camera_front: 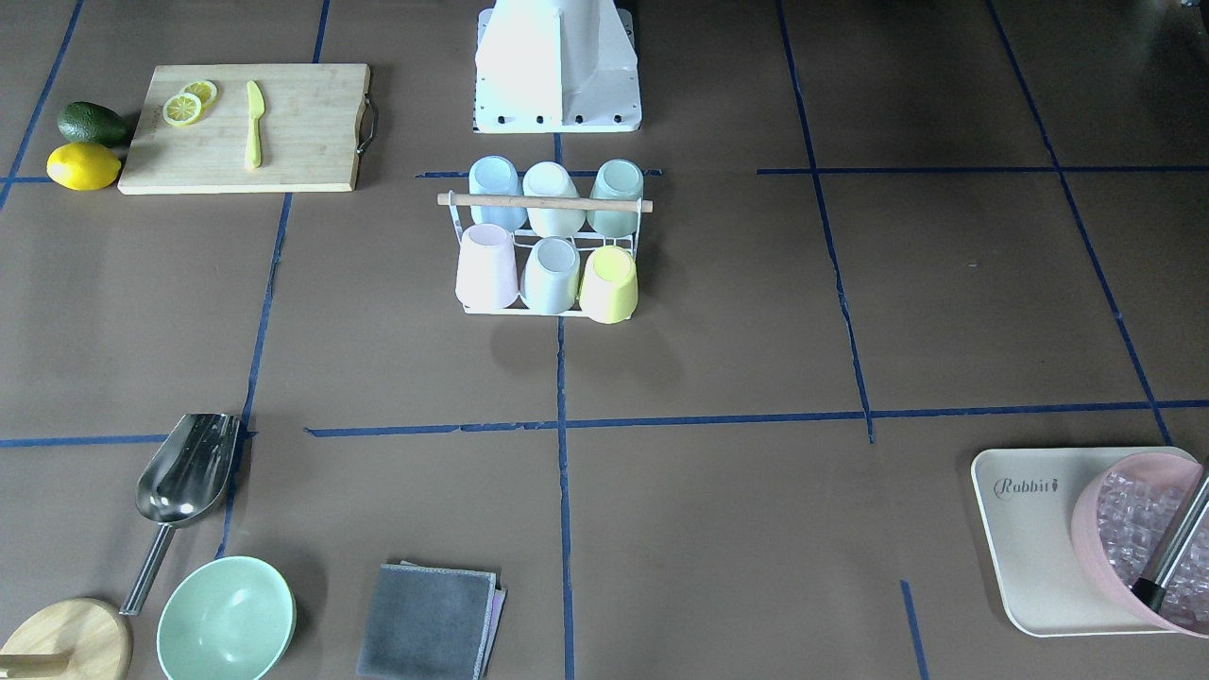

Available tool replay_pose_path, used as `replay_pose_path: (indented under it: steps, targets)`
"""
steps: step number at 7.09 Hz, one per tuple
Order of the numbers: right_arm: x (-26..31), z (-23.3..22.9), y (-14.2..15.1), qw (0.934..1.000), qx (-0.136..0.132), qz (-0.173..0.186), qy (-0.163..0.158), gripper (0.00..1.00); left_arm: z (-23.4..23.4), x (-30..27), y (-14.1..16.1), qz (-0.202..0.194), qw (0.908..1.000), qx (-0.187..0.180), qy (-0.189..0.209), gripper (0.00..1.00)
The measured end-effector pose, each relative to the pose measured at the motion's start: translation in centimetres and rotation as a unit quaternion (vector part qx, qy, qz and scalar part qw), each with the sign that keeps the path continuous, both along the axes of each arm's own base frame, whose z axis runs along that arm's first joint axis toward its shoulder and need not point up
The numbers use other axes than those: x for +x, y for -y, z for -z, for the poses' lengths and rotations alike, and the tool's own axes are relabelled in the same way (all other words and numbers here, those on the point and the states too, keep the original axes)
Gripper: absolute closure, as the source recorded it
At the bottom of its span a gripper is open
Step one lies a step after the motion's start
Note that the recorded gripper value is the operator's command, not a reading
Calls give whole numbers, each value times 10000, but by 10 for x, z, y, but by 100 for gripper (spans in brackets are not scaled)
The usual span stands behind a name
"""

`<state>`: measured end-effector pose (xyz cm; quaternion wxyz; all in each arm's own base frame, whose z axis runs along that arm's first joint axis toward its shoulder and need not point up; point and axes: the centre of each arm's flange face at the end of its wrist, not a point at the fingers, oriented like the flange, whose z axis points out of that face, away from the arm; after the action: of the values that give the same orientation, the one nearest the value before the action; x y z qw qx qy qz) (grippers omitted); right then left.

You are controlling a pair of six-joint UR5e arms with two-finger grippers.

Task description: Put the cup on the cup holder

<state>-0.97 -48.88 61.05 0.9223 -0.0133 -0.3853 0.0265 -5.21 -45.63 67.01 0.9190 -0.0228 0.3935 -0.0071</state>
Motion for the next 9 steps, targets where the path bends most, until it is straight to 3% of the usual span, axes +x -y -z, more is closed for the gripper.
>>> replay_pose_path:
  steps: [2,3,5,7,9]
  targets:
    - [42,-10,-46,9991,398,153,8,0,-3,-12,-1,-65,9999,97,-8,0]
    - [53,-12,-58,9990,417,137,-22,0,-3,-14,-1,-147,9999,58,-17,0]
    - [68,-23,-70,9998,191,14,-59,0,9,-21,7,-421,9991,83,-47,0]
    - [76,-32,-77,9999,-47,-80,-89,0,22,-28,6,-390,9992,90,-51,0]
    - [77,-11,-36,9994,-307,-84,-164,0,21,-30,2,-384,9992,82,-40,0]
